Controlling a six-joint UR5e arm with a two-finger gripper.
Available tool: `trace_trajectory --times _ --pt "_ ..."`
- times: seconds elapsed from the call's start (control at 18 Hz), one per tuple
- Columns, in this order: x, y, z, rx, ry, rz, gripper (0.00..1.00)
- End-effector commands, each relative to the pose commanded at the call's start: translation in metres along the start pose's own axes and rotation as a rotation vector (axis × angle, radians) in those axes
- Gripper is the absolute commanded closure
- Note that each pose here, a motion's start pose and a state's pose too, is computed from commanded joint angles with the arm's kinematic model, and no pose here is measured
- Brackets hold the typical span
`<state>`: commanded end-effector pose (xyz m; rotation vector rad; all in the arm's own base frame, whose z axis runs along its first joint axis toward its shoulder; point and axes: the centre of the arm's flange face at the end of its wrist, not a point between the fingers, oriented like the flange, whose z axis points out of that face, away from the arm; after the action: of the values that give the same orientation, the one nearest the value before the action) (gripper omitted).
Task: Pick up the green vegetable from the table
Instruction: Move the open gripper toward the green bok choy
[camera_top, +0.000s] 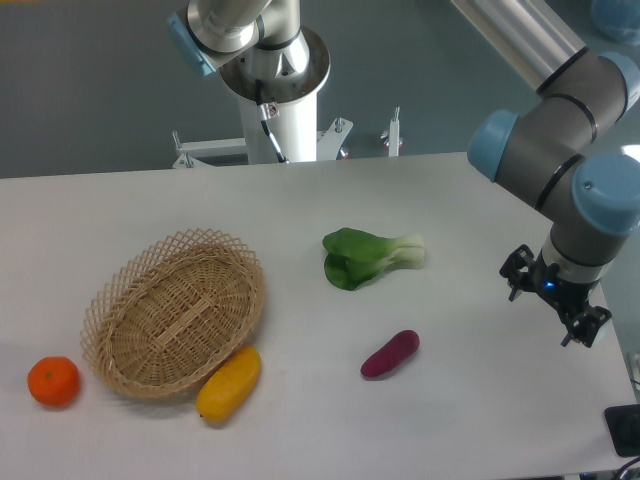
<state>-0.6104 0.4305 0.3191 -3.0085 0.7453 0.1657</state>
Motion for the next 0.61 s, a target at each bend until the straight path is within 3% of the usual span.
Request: trace_trajectory --times 0.61 --pt "0.020 -0.009 0.013 0.017 0.044 -0.007 0.00"
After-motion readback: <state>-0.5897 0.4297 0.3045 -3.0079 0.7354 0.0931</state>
